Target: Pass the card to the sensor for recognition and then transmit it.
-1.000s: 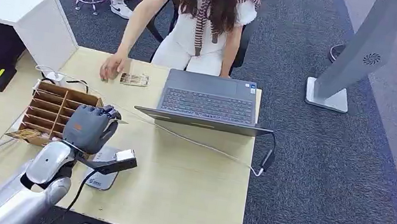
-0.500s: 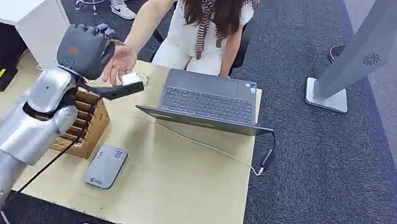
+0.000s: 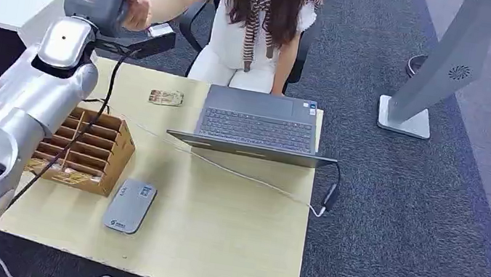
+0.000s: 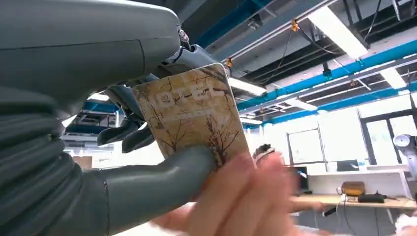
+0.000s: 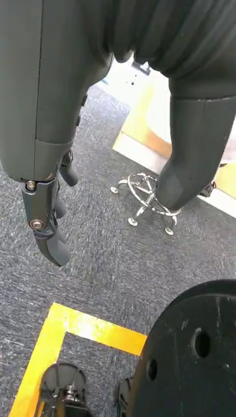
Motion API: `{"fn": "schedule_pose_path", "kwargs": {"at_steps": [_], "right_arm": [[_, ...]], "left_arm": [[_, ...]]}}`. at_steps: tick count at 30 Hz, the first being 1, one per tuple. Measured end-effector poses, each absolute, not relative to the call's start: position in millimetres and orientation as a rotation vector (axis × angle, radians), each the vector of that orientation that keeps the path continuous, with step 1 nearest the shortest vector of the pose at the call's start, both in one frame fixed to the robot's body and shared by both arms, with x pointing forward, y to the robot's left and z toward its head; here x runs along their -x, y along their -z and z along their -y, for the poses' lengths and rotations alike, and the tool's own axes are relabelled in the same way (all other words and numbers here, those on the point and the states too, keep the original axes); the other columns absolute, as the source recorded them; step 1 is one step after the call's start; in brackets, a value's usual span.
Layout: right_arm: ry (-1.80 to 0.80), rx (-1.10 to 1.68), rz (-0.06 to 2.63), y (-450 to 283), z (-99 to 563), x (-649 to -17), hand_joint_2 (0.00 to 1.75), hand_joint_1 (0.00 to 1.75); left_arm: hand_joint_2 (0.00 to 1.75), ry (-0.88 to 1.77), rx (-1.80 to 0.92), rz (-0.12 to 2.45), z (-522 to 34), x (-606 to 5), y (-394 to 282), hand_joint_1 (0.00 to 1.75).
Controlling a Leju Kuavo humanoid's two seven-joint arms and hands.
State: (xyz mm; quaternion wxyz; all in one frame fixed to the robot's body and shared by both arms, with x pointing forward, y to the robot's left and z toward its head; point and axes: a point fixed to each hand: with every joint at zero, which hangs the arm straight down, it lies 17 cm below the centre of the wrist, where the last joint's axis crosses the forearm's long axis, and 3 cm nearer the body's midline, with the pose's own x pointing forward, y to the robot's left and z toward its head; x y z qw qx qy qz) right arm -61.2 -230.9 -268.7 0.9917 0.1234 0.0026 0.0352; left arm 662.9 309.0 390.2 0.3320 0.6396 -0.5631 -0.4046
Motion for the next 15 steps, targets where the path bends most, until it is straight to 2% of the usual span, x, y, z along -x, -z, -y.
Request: {"fn": "schedule_pose_path", "kwargs": {"at_steps": [11,12,13,15], "right_arm": [[-0.077,-0.246,-0.004,269,232,60,1.75,0.0],[-0.078,-0.246,-0.004,269,232,60,1.75,0.0],[-0.078,-0.245,-0.004,269,232,60,1.75,0.0],[-0.078,-0.245,-0.005,269,232,60,1.75,0.0]], "left_arm": [[1.75,1.068,-1.656,1.431,-314,-668,-380,1.75],[1.75,1.068,-1.653,1.43,-314,-668,-379,0.72],[1.75,1.068,-1.652,1.43,-314,-668,-378,0.0],[1.75,1.063,-1.653,1.429,-315,-668,-378,0.0]]}}
